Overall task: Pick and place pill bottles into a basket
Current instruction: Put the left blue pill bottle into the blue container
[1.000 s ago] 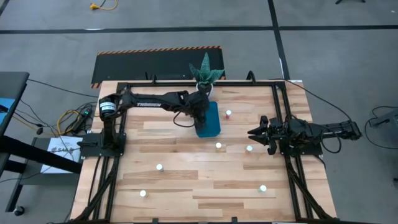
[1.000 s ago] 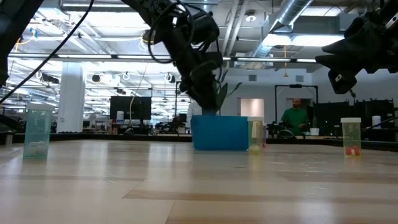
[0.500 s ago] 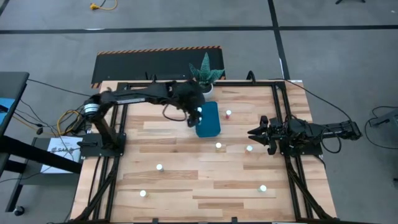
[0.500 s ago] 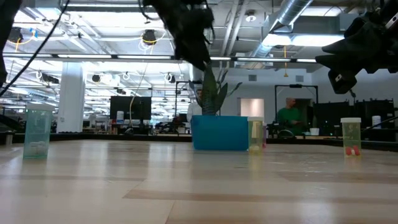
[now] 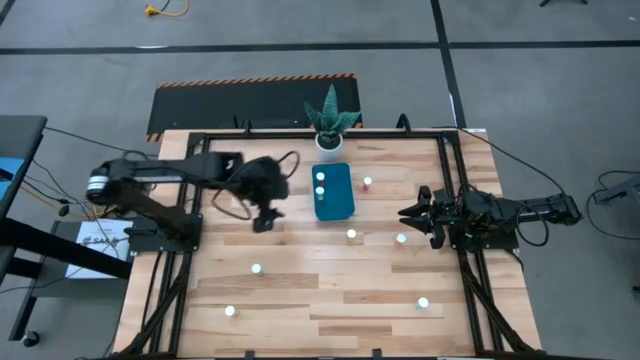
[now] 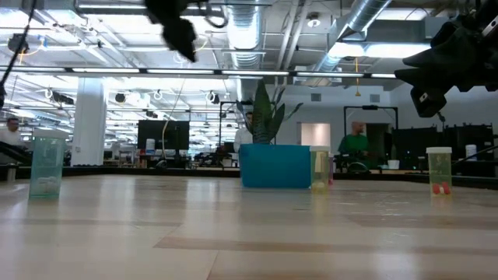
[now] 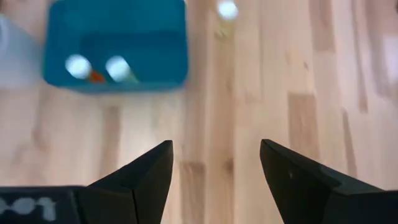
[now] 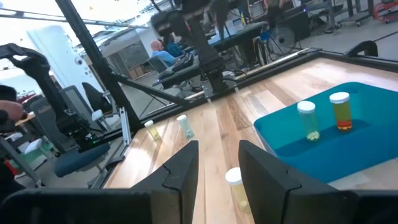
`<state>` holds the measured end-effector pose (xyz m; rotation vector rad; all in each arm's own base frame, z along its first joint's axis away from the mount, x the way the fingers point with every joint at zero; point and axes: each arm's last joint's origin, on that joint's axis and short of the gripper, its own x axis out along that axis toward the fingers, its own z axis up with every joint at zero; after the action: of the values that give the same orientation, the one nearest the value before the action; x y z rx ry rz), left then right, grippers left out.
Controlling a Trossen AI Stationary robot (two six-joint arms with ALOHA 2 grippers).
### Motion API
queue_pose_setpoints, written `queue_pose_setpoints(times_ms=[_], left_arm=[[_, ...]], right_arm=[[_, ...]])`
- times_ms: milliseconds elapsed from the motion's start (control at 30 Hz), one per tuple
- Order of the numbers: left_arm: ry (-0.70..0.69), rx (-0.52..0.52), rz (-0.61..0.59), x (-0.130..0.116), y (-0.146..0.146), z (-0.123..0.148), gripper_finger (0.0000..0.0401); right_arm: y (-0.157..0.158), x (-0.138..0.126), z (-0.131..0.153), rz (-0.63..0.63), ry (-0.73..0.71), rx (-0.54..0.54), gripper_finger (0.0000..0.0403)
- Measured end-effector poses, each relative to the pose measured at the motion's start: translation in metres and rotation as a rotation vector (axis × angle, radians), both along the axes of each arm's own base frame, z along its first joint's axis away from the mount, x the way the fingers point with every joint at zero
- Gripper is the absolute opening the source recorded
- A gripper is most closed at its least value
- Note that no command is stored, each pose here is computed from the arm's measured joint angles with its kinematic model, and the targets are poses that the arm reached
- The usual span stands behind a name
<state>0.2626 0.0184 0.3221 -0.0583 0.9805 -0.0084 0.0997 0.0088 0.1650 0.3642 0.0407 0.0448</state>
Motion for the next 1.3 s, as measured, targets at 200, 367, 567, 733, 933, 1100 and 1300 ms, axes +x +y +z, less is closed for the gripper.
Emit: queue_pose_setpoints(times_ms=[200,367,567,733,933,1100,1300], left_arm=[[0.0,-0.083,-0.082,-0.066,-0.02,-0.02,0.0232],[-0.03,-0.111,-0.189,-0.112,-0.041,-0.036,0.0232],[0.041,-0.088,-0.308,-0.138,-0.064,-0.068,0.0232],[0.056,-0.033,-0.37,-0.14,-0.08,-0.076,0.0232],[0.08,0.0,-0.378,-0.136,-0.095,-0.084,0.0232],[-0.069,-0.017,-0.337,-0.117,-0.112,-0.091,0.0232],[0.001,0.065,-0.311,-0.101,-0.12,-0.11,0.0231]], right_arm=[[0.0,0.0,0.0,0.0,0.0,0.0,0.0108],[0.0,0.0,0.0,0.0,0.0,0.0,0.0108],[0.0,0.0,0.0,0.0,0.0,0.0,0.0108],[0.0,0.0,0.0,0.0,0.0,0.0,0.0108],[0.0,0.0,0.0,0.0,0.0,0.0,0.0108],[0.0,0.0,0.0,0.0,0.0,0.0,0.0108],[0.0,0.0,0.0,0.0,0.0,0.0,0.0108]])
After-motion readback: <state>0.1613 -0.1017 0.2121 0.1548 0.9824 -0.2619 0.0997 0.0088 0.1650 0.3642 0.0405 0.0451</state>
